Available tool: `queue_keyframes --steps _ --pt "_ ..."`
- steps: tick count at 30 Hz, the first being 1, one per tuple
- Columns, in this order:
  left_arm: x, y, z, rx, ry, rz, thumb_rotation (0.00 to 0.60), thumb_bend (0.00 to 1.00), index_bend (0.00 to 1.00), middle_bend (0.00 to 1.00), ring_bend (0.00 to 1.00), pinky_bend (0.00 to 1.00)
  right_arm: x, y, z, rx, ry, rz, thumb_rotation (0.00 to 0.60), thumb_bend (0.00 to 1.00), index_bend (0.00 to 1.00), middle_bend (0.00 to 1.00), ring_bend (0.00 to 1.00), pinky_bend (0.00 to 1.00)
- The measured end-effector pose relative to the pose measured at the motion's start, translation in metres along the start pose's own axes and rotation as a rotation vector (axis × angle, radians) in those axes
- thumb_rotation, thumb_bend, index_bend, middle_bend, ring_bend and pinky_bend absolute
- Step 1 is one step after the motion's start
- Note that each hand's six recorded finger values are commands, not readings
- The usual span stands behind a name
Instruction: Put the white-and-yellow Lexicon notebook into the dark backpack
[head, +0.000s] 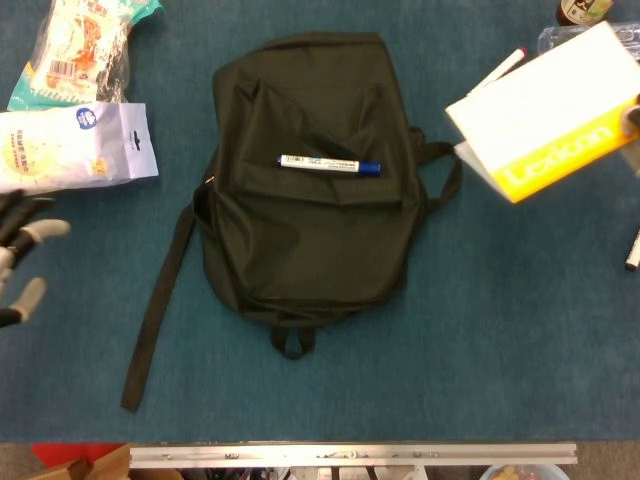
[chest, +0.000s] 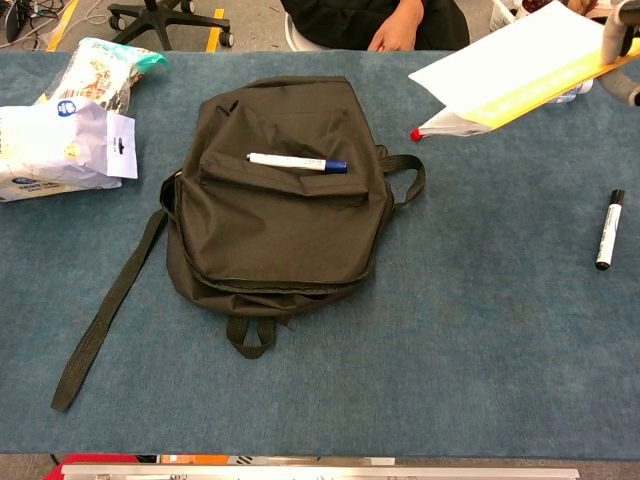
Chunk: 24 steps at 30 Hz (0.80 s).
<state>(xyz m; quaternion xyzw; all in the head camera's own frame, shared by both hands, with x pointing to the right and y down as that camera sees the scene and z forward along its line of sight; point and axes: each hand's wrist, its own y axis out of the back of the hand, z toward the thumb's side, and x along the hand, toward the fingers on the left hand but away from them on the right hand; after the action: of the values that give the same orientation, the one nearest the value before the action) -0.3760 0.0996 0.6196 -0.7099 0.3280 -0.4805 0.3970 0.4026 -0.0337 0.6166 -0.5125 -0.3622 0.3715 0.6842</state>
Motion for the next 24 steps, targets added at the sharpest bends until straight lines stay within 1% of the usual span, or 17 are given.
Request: queue_keyframes --steps 6,10,15,20,22,24 --pt "0.022 -0.012 0.024 0.066 -0.146 -0.078 0.6 0.38 0.24 0.14 0.06 0.09 0.006 0.019 -0.014 0.016 -0.047 -0.021 0.6 0.49 0.73 0.67 0.59 0.75" --pt "0.036 -0.026 0.044 0.121 -0.244 -0.13 0.6 0.38 0.23 0.14 0.06 0.09 0.01 0.026 -0.021 0.021 -0.074 -0.029 0.6 0.49 0.73 0.67 0.59 0.75" --pt "0.051 -0.04 0.065 0.138 -0.327 -0.147 0.6 0.38 0.22 0.14 0.06 0.09 0.016 0.03 -0.025 0.017 -0.095 -0.028 0.6 0.49 0.73 0.67 0.59 0.75" --pt "0.066 -0.059 0.087 0.17 -0.403 -0.172 0.6 0.38 0.22 0.14 0.06 0.09 0.019 0.035 -0.025 0.009 -0.097 -0.034 0.6 0.49 0.73 0.67 0.59 0.75" --pt "0.072 -0.066 0.095 0.179 -0.426 -0.175 0.6 0.37 0.2 0.14 0.06 0.09 0.021 0.036 -0.025 0.004 -0.099 -0.035 0.6 0.49 0.73 0.67 0.59 0.75" --pt "0.076 -0.071 0.101 0.191 -0.442 -0.175 0.6 0.35 0.17 0.13 0.06 0.09 0.023 0.038 -0.026 0.001 -0.101 -0.037 0.6 0.49 0.73 0.67 0.59 0.75"
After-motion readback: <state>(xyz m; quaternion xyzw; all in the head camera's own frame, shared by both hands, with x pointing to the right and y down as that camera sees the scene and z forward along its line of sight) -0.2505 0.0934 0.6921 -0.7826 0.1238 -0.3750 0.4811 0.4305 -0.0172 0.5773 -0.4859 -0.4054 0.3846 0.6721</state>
